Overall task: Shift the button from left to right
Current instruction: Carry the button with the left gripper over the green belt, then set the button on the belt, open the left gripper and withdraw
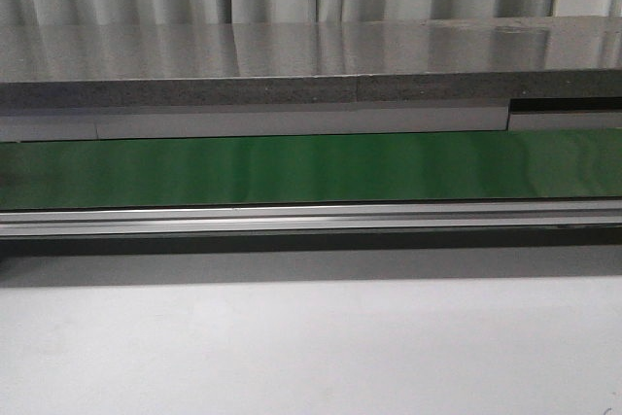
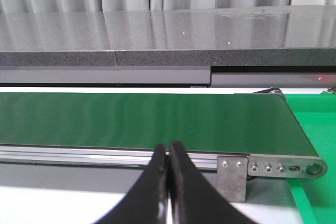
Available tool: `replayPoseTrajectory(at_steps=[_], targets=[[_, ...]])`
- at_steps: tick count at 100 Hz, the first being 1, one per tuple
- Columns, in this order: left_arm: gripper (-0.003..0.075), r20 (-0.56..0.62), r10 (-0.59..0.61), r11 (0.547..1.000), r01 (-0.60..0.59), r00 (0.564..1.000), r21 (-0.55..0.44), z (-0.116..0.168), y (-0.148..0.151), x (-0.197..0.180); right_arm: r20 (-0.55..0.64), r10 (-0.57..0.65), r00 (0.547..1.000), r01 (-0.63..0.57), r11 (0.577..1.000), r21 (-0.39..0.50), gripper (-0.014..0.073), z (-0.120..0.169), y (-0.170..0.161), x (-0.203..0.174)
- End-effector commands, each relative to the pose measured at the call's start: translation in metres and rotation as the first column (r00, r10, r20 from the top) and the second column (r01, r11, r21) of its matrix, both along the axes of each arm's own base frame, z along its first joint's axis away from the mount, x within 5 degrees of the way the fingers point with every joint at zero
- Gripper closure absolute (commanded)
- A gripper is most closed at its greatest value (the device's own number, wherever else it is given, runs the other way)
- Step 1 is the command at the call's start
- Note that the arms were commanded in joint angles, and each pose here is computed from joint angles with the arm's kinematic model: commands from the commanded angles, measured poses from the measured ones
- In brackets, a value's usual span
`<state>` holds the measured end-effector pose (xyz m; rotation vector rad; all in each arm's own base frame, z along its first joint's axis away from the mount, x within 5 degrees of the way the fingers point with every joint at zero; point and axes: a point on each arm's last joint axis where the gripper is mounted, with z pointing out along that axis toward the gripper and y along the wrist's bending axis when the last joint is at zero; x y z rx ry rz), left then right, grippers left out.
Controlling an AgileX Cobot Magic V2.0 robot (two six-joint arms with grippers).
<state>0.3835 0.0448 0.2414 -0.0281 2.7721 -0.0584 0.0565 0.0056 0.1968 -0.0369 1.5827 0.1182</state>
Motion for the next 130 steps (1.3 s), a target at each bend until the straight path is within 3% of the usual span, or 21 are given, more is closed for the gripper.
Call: replayPoseTrajectory(at_steps=[1,16,25,47,57,130], targets=[[0.0572,0.057,-0.004,1.000,0.004,0.998,0.004,0.017,-0.003,0.002,0.127,-0.003,0.992,0.003,1.000,-0.001,0.0663,0.015,0.000,-0.003],[0.0569,0.040,-0.003,1.000,0.003,0.999,0.001,0.009,-0.002,0.004,0.127,-0.003,0.992,0.003,1.000,-0.001,0.0663,0.015,0.000,-0.003],[0.0525,0.045,-0.003,1.000,0.003,0.999,0.002,0.009,-0.002,0.005,0.127,-0.003,0.992,0.003,1.000,-0.001,0.0663,0.015,0.000,-0.003],[0.0223,0.047,-0.002,1.000,0.002,0.999,0.001,0.009,-0.002,0.005,0.127,-0.003,0.992,0.003,1.000,-0.001,0.0663,0.015,0.000,-0.003],[0.0139,0.048,0.000,1.000,0.000,0.999,-0.005,0.009,-0.003,0.005,0.127,-0.003,0.992,0.003,1.000,-0.001,0.0663,0.015,0.000,-0.003],[0.0131,0.087,0.002,1.000,-0.002,0.996,-0.008,0.025,-0.004,0.000,0.127,-0.003,0.992,0.003,1.000,-0.001,0.0663,0.015,0.000,-0.003]])
